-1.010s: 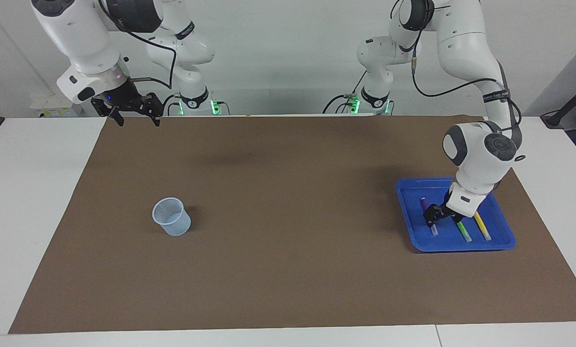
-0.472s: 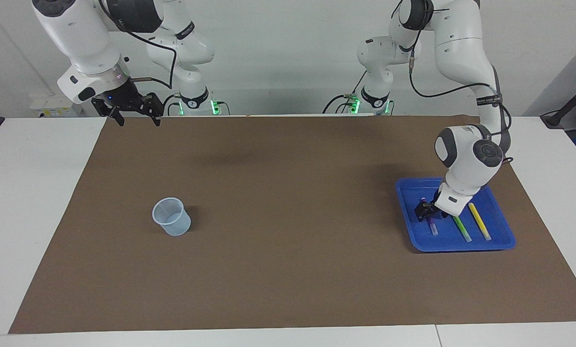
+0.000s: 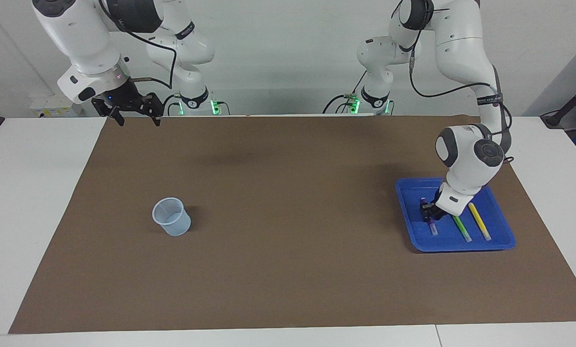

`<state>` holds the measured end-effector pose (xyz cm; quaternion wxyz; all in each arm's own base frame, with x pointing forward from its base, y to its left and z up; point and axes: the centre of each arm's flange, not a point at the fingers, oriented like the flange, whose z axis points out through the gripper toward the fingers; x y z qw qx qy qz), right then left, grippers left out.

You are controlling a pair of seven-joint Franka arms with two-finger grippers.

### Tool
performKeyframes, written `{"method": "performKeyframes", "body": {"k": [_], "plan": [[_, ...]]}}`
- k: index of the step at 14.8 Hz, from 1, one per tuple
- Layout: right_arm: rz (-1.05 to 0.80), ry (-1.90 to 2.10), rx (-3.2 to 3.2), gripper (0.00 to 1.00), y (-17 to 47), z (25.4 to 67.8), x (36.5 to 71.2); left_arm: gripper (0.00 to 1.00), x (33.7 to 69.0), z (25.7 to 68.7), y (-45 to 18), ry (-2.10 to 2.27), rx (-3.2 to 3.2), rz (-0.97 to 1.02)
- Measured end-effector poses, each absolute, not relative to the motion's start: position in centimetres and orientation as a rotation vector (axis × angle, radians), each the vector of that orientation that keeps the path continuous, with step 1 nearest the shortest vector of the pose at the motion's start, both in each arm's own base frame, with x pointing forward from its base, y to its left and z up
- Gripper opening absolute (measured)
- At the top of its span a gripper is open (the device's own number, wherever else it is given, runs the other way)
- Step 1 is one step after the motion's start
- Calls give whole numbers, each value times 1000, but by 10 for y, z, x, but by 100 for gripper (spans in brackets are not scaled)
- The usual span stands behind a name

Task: Transfer and insert pens with both arms
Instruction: 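Lower the left gripper and grasp the purple pen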

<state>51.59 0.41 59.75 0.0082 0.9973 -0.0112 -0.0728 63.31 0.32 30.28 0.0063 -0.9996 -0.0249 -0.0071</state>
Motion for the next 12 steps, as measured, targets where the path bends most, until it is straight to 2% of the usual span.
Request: {"method": "performKeyframes", "body": {"k": [2,8,12], "plan": [[-228,-35,3117,100,4,597,516,17,633,304,3,-77,-3128,-24],[-226,-37,3117,100,3,598,515,17,633,305,3,-82,-3127,-18],[-221,-52,3118,100,-2,600,515,17,645,340,5,-108,-3131,29]]}}
